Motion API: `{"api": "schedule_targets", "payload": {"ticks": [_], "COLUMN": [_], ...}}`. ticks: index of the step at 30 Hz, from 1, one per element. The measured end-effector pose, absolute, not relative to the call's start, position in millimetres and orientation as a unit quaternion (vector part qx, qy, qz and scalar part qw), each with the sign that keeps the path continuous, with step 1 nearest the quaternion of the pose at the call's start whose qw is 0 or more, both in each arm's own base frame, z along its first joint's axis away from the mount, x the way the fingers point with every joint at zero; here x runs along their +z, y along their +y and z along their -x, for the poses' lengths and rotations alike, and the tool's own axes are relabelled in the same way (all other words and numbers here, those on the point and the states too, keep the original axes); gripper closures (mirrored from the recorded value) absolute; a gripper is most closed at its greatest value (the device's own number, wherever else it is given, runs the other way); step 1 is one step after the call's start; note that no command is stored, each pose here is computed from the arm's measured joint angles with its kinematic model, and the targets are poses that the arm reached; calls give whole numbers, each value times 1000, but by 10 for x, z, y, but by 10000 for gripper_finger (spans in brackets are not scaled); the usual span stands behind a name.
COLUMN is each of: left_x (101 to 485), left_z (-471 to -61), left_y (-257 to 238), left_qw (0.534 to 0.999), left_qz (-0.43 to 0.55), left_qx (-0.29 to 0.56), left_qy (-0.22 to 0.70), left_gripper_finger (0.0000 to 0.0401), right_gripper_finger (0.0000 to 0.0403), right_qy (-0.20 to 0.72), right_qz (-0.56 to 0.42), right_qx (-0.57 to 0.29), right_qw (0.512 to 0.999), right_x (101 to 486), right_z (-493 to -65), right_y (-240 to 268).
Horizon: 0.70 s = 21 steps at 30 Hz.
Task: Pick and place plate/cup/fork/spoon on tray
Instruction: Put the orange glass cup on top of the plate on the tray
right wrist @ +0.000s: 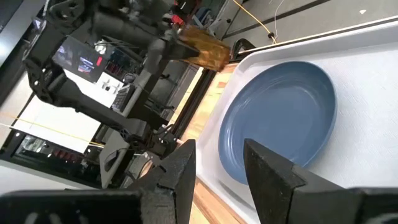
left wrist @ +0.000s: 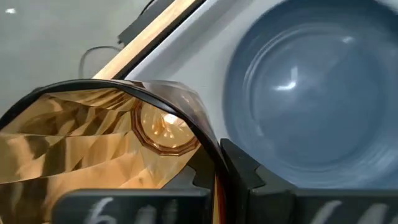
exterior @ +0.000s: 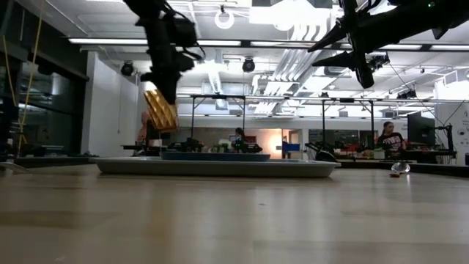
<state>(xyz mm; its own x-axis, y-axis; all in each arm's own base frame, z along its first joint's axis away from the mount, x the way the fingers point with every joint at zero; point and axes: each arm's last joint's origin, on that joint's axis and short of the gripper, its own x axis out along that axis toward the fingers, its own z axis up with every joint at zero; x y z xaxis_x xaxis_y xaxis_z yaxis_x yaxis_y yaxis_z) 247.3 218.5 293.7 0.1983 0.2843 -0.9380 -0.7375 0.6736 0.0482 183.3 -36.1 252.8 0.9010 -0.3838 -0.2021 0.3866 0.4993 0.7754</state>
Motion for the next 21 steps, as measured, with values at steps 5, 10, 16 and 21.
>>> {"api": "schedule_targets", "payload": {"ticks": [5, 10, 16, 21], "left_x": [2633, 2413, 2304, 2302], "left_z": [-2658, -2720, -2772, -2779], "left_y": [2285, 2337, 2368, 2372], "left_qw": [708, 685, 685, 688], "left_qz": [192, 201, 219, 223], "left_qx": [356, 348, 335, 333], "left_qy": [578, 608, 609, 605], "left_gripper_finger": [398, 398, 398, 397], "right_gripper_finger": [277, 277, 277, 277], "right_qy": [-2, -5, -5, -5], "right_qz": [-446, -445, -445, -445], "right_qx": [-229, -236, -236, -236], "right_qw": [865, 864, 864, 864], "right_x": [2528, 2528, 2528, 2528], "right_z": [-1831, -1829, -1829, -1829], "right_y": [-364, -369, -369, -369]}}
